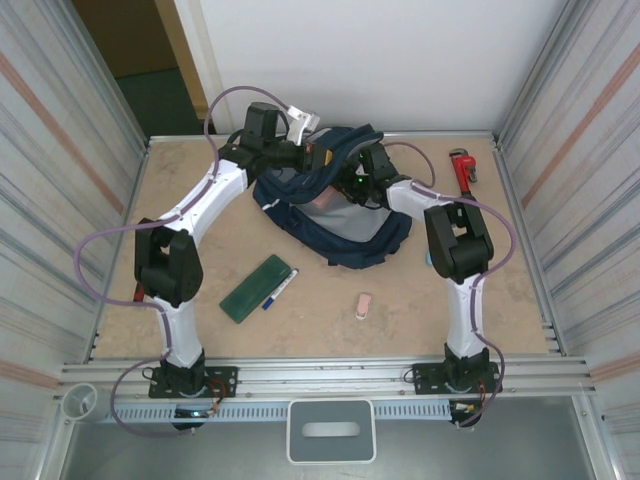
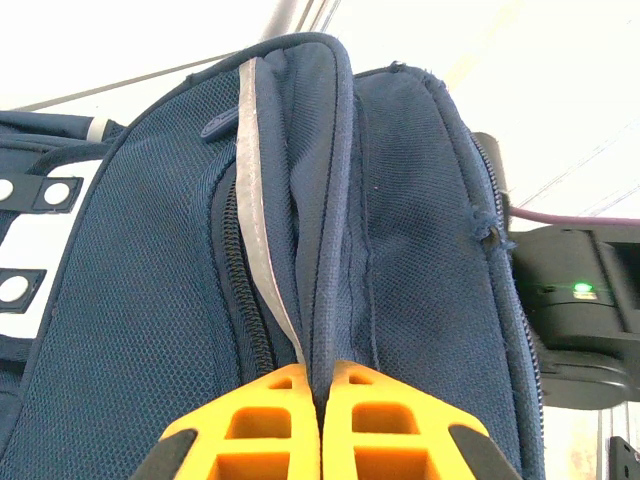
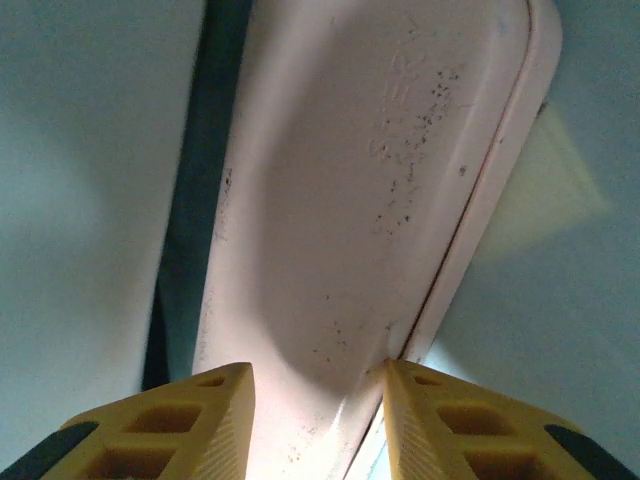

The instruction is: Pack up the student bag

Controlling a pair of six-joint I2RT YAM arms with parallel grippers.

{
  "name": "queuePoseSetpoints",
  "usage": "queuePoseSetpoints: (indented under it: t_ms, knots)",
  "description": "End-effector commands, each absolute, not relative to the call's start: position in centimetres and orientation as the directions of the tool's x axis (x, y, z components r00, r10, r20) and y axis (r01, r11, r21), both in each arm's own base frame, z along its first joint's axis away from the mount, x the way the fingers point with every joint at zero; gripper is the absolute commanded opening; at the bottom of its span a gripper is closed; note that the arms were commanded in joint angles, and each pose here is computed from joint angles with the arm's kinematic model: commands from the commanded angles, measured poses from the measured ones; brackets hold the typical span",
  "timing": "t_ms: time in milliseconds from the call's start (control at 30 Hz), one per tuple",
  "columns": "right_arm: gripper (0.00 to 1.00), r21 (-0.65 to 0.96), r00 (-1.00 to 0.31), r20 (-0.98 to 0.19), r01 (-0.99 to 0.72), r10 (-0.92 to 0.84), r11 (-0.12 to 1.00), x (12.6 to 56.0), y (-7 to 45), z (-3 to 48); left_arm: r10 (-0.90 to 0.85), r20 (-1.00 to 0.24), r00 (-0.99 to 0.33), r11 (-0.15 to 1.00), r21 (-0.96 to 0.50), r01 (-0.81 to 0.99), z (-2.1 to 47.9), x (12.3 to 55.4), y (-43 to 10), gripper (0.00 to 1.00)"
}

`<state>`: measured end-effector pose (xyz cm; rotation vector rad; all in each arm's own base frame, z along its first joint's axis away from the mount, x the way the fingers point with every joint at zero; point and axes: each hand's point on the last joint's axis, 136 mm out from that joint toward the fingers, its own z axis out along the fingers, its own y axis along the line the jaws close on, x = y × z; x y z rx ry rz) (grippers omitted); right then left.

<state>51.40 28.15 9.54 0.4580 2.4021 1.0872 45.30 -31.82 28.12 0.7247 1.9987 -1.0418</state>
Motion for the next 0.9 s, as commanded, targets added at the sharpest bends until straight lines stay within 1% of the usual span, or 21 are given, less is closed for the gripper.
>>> queuePoseSetpoints:
  t_ms: [0,100,233,300,333,400,467,567,700,767,867]
  knots:
    - [0.35,0.815,-0.85,-0.327,-0.033,0.413,0.579,52.1,30.8,12.5,0.087,-0.911,-0.403,0.426,-0.332,0.842,33.4,44.9,-32.7,0.0]
    - [0.39,0.788,-0.842,-0.386,-0.088,0.377,0.609,50.4,29.6,13.8,0.086,-0.908,-0.41,0.431,-0.337,0.837,33.2,45.0,-32.6,0.0]
    - [0.49,0.705,-0.82,-0.473,-0.133,0.322,0.696,45.3,26.7,14.8,0.087,-0.911,-0.403,0.441,-0.328,0.835,33.2,45.1,-32.5,0.0]
    - [0.55,0.6,-0.8,-0.557,-0.202,0.223,0.774,41.7,26.2,15.1,0.088,-0.912,-0.401,0.448,-0.323,0.834,33.2,45.3,-32.5,0.0]
    - [0.59,0.512,-0.774,-0.62,-0.276,0.127,0.813,39.7,26.5,15.3,0.089,-0.911,-0.404,0.448,-0.325,0.833,33.1,45.3,-32.4,0.0]
    - [0.69,0.316,-0.689,-0.718,-0.45,-0.1,0.835,36.0,28.1,15.9,0.091,-0.908,-0.408,0.446,-0.329,0.832,33.1,45.4,-32.5,0.0]
    - [0.78,0.13,-0.591,-0.744,-0.586,-0.312,0.8,32.8,30.1,15.8,0.093,-0.905,-0.415,0.443,-0.336,0.831,32.8,45.4,-32.6,0.0]
    - [0.87,-0.006,-0.472,-0.724,-0.726,-0.503,0.688,29.3,33.8,14.8,0.092,-0.902,-0.422,0.448,-0.341,0.826,32.6,45.5,-32.6,0.0]
    - [0.95,-0.076,-0.338,-0.701,-0.84,-0.628,0.537,26.0,39.3,13.5,0.096,-0.901,-0.423,0.452,-0.339,0.825,32.7,45.4,-32.5,0.0]
    - [0.96,-0.087,-0.292,-0.684,-0.878,-0.668,0.471,24.8,41.9,12.6,0.098,-0.901,-0.422,0.455,-0.337,0.825,32.8,45.3,-32.4,0.0]
    - [0.97,-0.084,-0.255,-0.664,-0.908,-0.702,0.41,23.5,45.5,11.1,0.101,-0.903,-0.418,0.458,-0.331,0.825,32.8,45.2,-32.3,0.0]
